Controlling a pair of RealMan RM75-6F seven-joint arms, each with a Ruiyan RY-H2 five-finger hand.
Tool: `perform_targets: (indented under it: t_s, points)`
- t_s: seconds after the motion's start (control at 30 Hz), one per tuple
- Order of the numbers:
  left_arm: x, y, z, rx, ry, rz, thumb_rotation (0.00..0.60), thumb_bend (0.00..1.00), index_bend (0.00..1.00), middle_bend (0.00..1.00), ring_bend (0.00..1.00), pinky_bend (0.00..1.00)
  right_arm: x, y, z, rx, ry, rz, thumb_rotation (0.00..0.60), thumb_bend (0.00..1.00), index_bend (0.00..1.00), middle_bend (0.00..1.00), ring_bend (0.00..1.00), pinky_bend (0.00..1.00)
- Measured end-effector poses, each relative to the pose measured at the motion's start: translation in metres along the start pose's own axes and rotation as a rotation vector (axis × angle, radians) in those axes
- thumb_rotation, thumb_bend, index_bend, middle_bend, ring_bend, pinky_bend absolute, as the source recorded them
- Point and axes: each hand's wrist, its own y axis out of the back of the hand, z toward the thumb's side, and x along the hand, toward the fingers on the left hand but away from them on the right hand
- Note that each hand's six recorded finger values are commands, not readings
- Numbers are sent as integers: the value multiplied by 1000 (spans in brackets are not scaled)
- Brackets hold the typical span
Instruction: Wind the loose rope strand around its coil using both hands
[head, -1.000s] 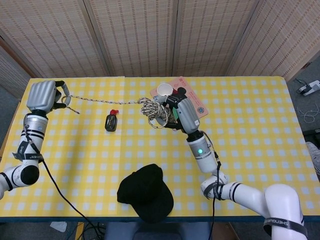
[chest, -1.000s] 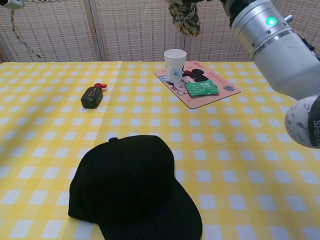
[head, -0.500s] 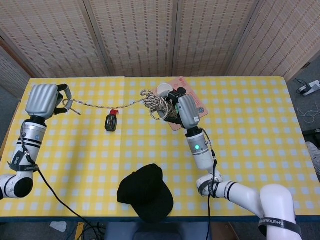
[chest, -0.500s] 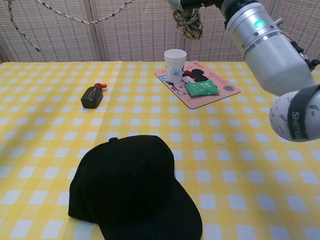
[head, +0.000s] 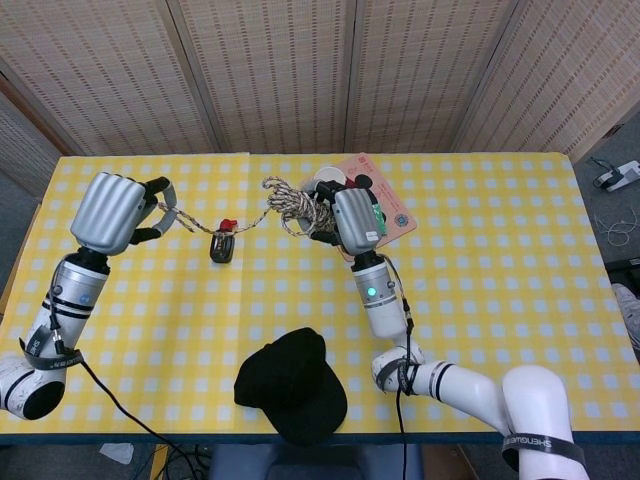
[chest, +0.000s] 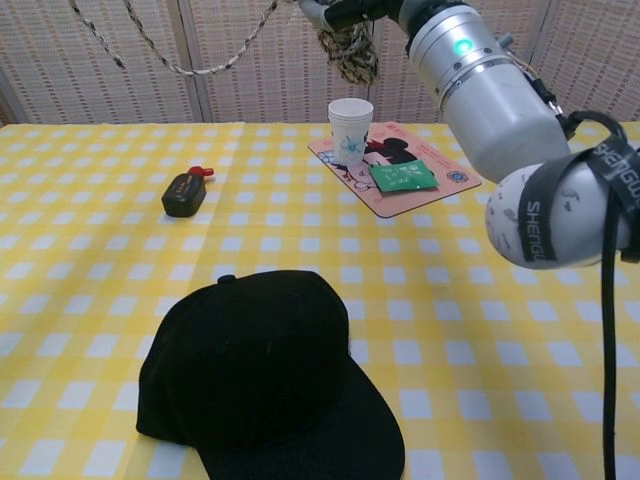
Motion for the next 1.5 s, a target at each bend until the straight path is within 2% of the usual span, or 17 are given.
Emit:
perform_targets:
  t_s: [0.27,0.53,0.87,1.13,1.5]
  points:
    - [10,14,37,-95,-117,58,600,421,825,1000,1000,1000,-9,-14,15,28,1,37,600,601,813,582,509,625]
    - [23,17,61,-157,-148,60,600,421,825,1000,1000,1000,-7,-36,30,71,30,108,600,590,813,582,509,625]
    - [43,14,76,-206,-118,52,600,421,825,1000,1000,1000,1,-60,44,83,78,182,600,578,813,586,509,625]
    - [59,9,79,-182,-81,52,600,421,825,1000,1000,1000,6,-71,53,58,110,220,600,578,818,590,510,625]
    - [73,-2,63,-110,-4,46,600,420,825,1000,1000,1000,19,-82,57,40,166,286,600,577,825,596,510,625]
